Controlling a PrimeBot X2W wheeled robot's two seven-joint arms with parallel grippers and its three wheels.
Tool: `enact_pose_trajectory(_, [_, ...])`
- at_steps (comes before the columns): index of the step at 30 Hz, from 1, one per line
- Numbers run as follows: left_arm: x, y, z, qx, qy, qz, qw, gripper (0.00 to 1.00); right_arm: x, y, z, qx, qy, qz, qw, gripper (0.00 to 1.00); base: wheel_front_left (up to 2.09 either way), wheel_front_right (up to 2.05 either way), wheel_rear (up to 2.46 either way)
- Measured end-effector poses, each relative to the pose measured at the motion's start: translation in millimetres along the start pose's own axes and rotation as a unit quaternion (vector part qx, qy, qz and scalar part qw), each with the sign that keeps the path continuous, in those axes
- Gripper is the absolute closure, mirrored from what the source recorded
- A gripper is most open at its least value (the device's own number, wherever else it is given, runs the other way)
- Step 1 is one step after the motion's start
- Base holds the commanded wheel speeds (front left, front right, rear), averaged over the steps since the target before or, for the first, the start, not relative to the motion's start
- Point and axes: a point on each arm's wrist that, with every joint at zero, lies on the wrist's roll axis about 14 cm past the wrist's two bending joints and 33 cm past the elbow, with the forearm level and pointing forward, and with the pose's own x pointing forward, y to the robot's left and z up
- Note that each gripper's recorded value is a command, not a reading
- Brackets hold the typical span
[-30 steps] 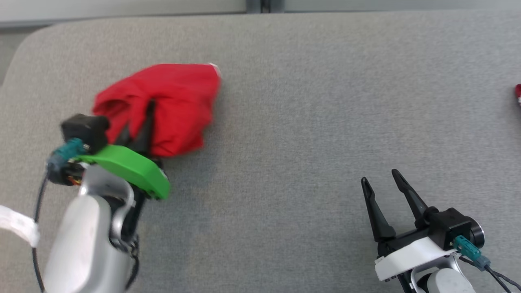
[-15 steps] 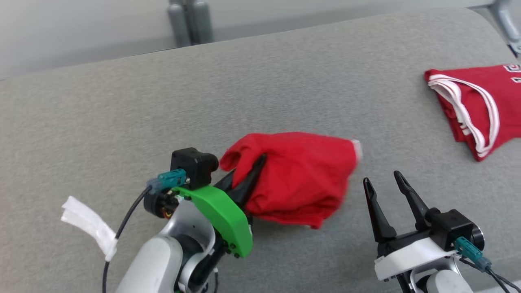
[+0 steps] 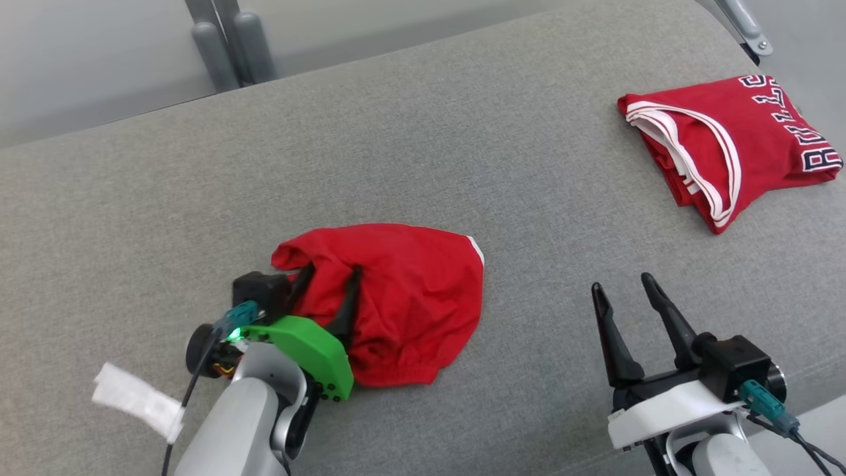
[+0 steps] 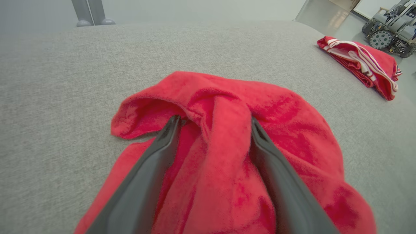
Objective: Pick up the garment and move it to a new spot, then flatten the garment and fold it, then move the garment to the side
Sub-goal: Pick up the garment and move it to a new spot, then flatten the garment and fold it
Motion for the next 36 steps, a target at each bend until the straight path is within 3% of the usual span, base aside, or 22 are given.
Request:
enact_pose_trajectory(5, [-26.0,17.1,34.1,0.018,-0.121,0.034,0.992,0.00,1.6,-6.8,17.2,-0.016,-0.026,-0.003,1.000,0.00,0.00,0.00,0.00])
enact_pose_trajectory(13, [-108.6,46.2,56.5,0.048,-0.209,0.145,0.966,0.00,-4.1,-19.9,43.2,-0.047,-0.065,-0.012,0.997,0.00,0.00,0.00,0.00])
enact_pose_trajectory(19, [-171.9,69.7,45.2,0.064,-0.217,0.228,0.947,0.00,-12.7,-26.2,47.9,-0.064,-0.071,-0.015,0.995,0.00,0.00,0.00,0.00])
enact_pose_trajectory(26, [-224.9,97.5,43.6,0.068,-0.232,0.305,0.921,0.00,-6.4,0.7,40.0,-0.055,-0.064,0.023,0.996,0.00,0.00,0.00,0.00])
enact_pose_trajectory(36, [-243.4,103.1,40.8,0.056,-0.241,0.324,0.913,0.00,1.8,30.8,30.5,-0.044,-0.052,0.066,0.995,0.00,0.00,0.00,0.00])
